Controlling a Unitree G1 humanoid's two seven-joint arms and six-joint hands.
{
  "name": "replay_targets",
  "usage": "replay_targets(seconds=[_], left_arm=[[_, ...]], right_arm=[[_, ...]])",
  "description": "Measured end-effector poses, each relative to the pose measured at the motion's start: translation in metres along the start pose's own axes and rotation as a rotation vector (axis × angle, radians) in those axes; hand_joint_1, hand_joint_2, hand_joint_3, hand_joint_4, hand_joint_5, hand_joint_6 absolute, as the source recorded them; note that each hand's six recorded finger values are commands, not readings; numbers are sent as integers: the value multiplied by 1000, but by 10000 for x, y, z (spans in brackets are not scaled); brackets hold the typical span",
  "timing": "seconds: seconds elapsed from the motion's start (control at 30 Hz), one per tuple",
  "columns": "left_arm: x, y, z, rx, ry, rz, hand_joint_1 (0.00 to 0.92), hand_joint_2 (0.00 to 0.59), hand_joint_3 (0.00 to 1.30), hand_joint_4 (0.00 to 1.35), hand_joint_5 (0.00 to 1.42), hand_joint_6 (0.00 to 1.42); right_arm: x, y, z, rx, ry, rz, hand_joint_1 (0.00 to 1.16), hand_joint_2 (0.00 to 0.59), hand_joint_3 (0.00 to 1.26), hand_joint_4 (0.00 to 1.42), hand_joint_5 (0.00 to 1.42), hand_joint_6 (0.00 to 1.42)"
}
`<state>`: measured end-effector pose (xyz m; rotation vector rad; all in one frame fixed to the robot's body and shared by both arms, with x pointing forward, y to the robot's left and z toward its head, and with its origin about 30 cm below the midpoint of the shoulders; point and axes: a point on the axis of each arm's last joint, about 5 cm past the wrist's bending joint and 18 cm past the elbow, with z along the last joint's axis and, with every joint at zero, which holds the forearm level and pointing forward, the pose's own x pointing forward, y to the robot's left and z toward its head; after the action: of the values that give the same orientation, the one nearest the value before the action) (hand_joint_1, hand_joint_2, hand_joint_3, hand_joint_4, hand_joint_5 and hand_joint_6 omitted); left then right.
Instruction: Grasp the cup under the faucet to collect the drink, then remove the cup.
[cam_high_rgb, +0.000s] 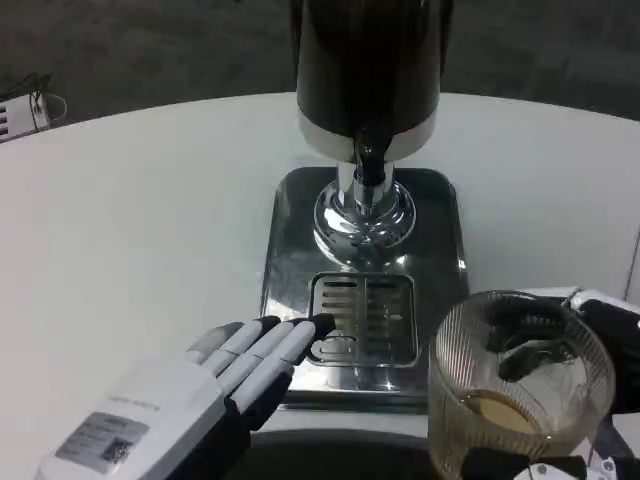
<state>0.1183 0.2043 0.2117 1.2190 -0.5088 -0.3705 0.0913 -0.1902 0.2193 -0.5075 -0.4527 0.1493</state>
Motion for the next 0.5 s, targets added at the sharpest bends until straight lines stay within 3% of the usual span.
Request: replay_targets(seconds=[0.5], left_arm=[[-1, 2, -2, 1, 1, -6, 0, 69, 0, 0, 0, 9]], right_arm=[[12, -1, 3, 0, -9, -3, 902, 246, 1131, 1308, 1424, 1424]])
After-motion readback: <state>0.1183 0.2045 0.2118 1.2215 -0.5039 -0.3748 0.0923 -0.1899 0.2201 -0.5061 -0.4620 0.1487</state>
